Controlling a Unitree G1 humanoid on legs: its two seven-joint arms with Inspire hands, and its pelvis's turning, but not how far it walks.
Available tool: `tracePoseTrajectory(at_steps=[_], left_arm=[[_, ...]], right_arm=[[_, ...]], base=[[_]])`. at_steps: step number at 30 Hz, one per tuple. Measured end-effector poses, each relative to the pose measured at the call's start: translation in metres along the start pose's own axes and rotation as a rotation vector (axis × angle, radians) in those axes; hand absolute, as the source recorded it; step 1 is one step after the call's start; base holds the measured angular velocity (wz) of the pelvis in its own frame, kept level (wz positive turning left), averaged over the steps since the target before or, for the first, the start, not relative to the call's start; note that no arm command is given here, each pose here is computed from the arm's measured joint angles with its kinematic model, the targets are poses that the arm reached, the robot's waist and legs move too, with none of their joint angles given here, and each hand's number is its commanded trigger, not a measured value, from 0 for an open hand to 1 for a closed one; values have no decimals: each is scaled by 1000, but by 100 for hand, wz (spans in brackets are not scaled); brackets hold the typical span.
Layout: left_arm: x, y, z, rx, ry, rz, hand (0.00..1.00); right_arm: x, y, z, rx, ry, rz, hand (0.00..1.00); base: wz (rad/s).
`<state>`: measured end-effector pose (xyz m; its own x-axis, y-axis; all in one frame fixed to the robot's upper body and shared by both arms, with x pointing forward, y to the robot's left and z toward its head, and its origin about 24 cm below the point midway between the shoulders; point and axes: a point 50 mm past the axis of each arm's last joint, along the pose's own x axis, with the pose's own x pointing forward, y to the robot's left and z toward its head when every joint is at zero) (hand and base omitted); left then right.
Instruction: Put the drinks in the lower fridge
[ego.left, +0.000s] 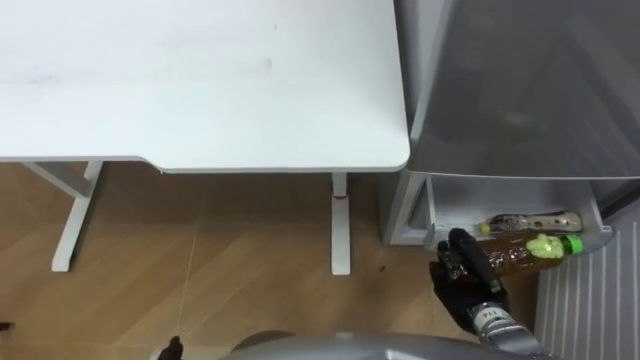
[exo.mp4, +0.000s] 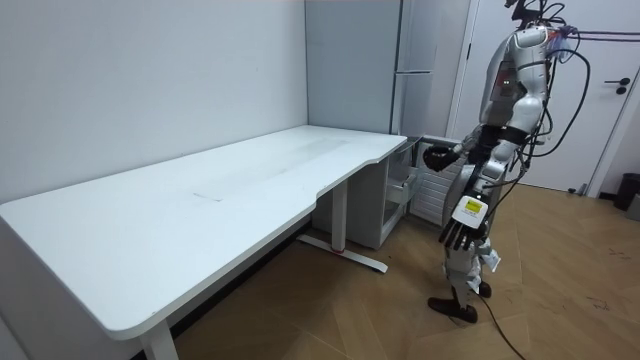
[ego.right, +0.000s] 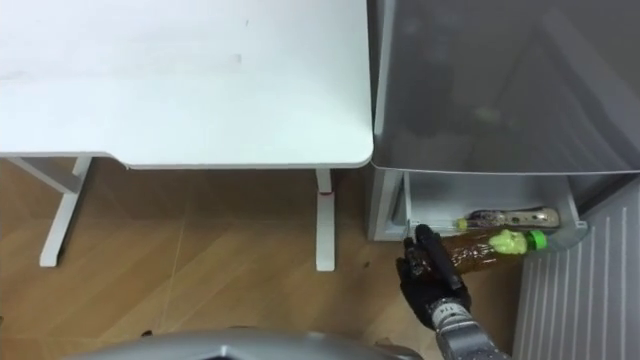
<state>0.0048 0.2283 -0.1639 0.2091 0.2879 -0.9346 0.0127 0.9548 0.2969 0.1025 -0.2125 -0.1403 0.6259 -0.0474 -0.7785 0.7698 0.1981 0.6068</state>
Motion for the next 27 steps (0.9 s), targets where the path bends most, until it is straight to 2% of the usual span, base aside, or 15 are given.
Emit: tracePoseTrajectory(at_steps=[4,12,20,27], left_arm=[[0,-5,-1,51,12,-19,0],[3,-5,15,54,-20,-29,0],[9,3,53,54,-108,-22,0],[12,12,63,67,-114,0,0]], right_arm=[[6,12,8,34,-45,3,100],[22,49,26,124,-111,86,100],[36,77,45,186,-158,74,100],[43,100,57,204,-171,49,100]], base=[[1],[11],[10],[2]])
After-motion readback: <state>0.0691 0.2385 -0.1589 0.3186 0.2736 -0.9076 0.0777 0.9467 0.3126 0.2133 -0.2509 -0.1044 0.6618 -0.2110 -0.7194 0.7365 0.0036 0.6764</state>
